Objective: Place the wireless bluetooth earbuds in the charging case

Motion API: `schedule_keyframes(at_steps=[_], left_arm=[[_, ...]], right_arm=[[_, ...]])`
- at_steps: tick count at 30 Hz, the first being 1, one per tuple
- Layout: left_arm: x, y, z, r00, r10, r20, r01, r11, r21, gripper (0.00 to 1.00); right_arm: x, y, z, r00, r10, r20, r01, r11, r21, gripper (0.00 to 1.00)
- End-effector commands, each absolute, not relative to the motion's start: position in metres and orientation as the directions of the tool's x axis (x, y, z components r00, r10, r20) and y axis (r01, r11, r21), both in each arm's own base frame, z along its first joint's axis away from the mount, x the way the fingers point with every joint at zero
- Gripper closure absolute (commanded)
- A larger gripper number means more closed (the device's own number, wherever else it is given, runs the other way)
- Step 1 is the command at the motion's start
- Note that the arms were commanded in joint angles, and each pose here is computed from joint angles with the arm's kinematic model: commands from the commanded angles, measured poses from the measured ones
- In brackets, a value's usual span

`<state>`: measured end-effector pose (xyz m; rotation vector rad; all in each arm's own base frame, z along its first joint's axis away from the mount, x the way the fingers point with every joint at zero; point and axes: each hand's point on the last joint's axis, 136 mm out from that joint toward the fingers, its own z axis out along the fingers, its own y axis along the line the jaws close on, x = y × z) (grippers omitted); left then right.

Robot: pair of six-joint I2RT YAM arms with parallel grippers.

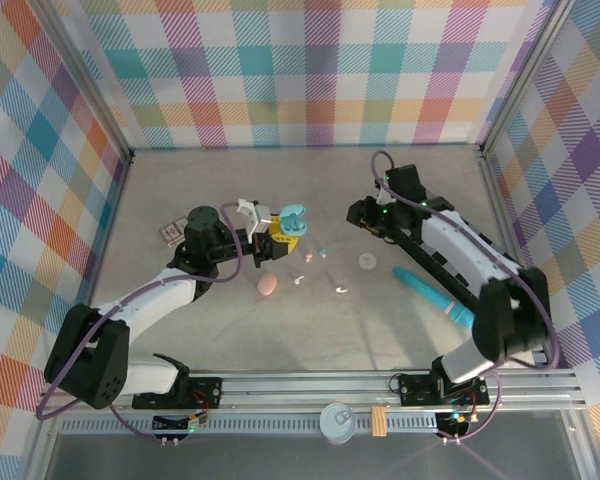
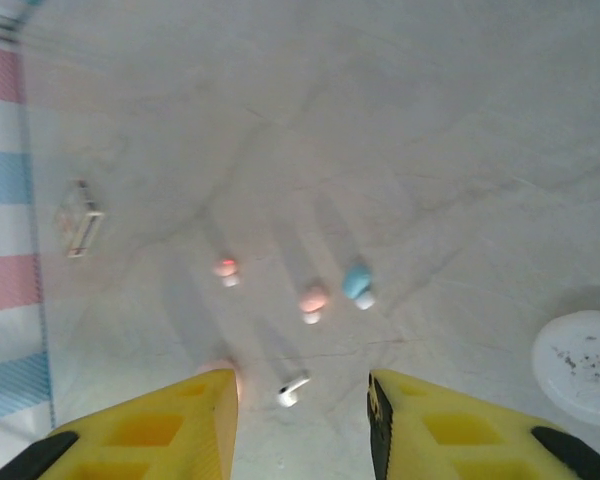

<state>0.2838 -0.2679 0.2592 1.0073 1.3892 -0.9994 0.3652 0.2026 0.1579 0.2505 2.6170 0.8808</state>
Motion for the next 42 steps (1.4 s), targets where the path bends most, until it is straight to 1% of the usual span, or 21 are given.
schedule_keyframes(at_steps=[1, 5, 8, 12, 16, 27, 34, 39, 42], left_arm=[[0.28, -0.263, 0.271, 0.021, 0.023, -1.0, 0.958, 0.286, 0.027, 0.69], [0.276, -0.262, 0.274, 0.028, 0.021, -0.999, 0.958, 0.283, 0.033, 0.69], [0.274, -0.261, 0.274, 0.03, 0.024, -0.999, 0.959, 0.282, 0.035, 0.69], [0.272, -0.26, 0.275, 0.034, 0.027, -0.999, 0.958, 0.283, 0.041, 0.69], [0.271, -0.26, 0.274, 0.038, 0.028, -0.999, 0.958, 0.285, 0.045, 0.69], [0.269, -0.259, 0.277, 0.046, 0.028, -0.999, 0.957, 0.285, 0.052, 0.69], [0.27, -0.259, 0.276, 0.045, 0.029, -0.999, 0.957, 0.286, 0.051, 0.69], [0.269, -0.259, 0.277, 0.047, 0.028, -0.998, 0.958, 0.283, 0.053, 0.69], [0.269, -0.258, 0.277, 0.047, 0.028, -0.998, 0.957, 0.286, 0.053, 0.69]], right_arm=[[0.372, 0.215, 0.138, -0.932, 0.264, -0.249, 0.088, 0.829, 0.552, 0.61], [0.376, 0.241, 0.102, -0.96, 0.212, -0.185, 0.09, 0.854, 0.513, 0.61], [0.378, 0.255, 0.079, -0.968, 0.184, -0.169, 0.085, 0.879, 0.47, 0.64], [0.377, 0.27, 0.058, -0.977, 0.168, -0.132, 0.092, 0.889, 0.448, 0.68], [0.376, 0.28, 0.044, -0.983, 0.15, -0.109, 0.089, 0.897, 0.432, 0.68], [0.373, 0.277, 0.027, -0.988, 0.13, -0.084, 0.088, 0.919, 0.384, 0.68], [0.369, 0.282, 0.024, -0.995, 0.06, -0.076, 0.028, 0.93, 0.366, 0.69], [0.365, 0.286, 0.018, -0.998, 0.03, -0.053, 0.009, 0.935, 0.355, 0.73], [0.362, 0.287, 0.019, -0.999, 0.021, -0.044, 0.004, 0.936, 0.353, 0.73]])
